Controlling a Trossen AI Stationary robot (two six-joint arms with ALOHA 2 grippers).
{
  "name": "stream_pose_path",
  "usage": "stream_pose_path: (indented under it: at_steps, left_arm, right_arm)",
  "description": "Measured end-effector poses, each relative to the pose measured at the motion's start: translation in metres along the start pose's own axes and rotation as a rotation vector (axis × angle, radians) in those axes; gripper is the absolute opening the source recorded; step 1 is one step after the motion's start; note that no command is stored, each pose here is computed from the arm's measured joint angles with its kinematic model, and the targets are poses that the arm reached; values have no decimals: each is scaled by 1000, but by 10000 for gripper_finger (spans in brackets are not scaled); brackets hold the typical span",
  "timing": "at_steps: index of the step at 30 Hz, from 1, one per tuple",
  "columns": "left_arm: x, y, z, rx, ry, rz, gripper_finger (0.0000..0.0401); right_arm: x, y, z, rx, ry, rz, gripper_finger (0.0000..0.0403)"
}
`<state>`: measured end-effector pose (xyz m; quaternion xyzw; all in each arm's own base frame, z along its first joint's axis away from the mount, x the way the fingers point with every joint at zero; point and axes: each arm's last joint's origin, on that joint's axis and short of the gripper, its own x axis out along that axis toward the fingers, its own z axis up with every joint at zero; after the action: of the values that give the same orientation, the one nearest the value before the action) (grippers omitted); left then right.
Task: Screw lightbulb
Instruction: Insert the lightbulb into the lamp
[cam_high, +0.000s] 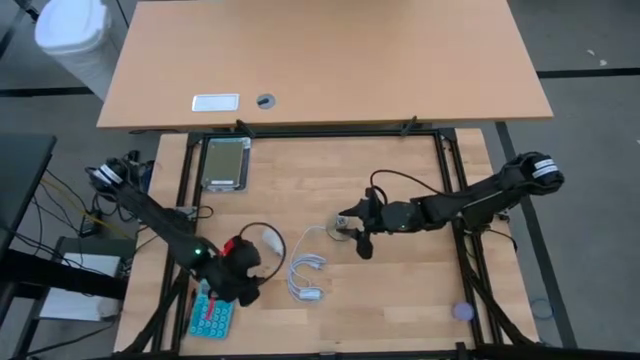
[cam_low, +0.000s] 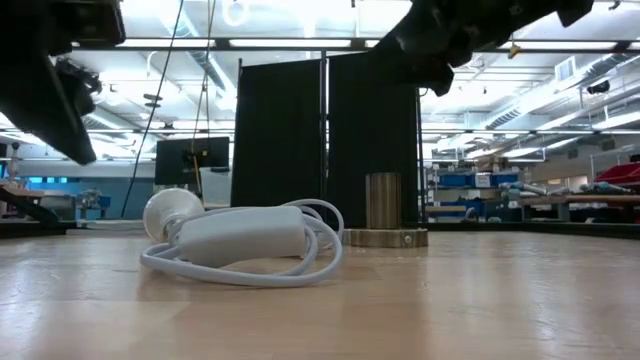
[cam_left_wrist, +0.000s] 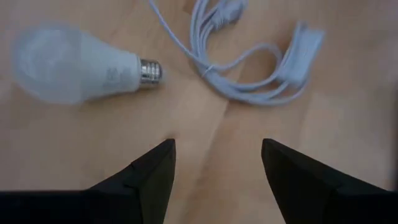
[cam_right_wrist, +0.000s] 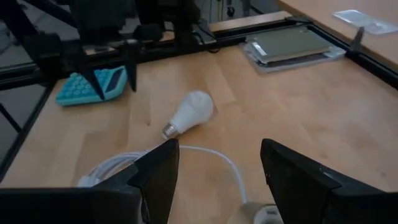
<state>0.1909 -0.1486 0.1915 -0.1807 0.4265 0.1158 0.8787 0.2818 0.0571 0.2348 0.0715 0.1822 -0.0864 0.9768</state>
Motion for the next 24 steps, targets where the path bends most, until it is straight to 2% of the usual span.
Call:
stream_pose_path:
  at_steps: [4,6,8,11,13,19,24]
  left_arm:
    - [7,2,-2,317,25,39,243]
    - [9,5,1,424,25,62,243]
    - [12,11,8,442,23,109,243]
    - [18,29,21,399,82,201,243]
    - [20,38,33,398,129,213,243]
    - [19,45,63,631,174,180,243]
    - [12,47,81,819,202,145,243]
  right_arm:
    - [6,2,-8,-13,37,23,230]
    - [7,4,-10,-28,46,30,230]
    - [7,6,-11,-43,49,35,230]
    - [0,9,-7,-54,25,37,230]
    - [-5,11,-4,-61,-5,4,230]
    - [-8,14,-2,-69,-30,-22,230]
    - [-7,15,-3,-43,-18,9,230]
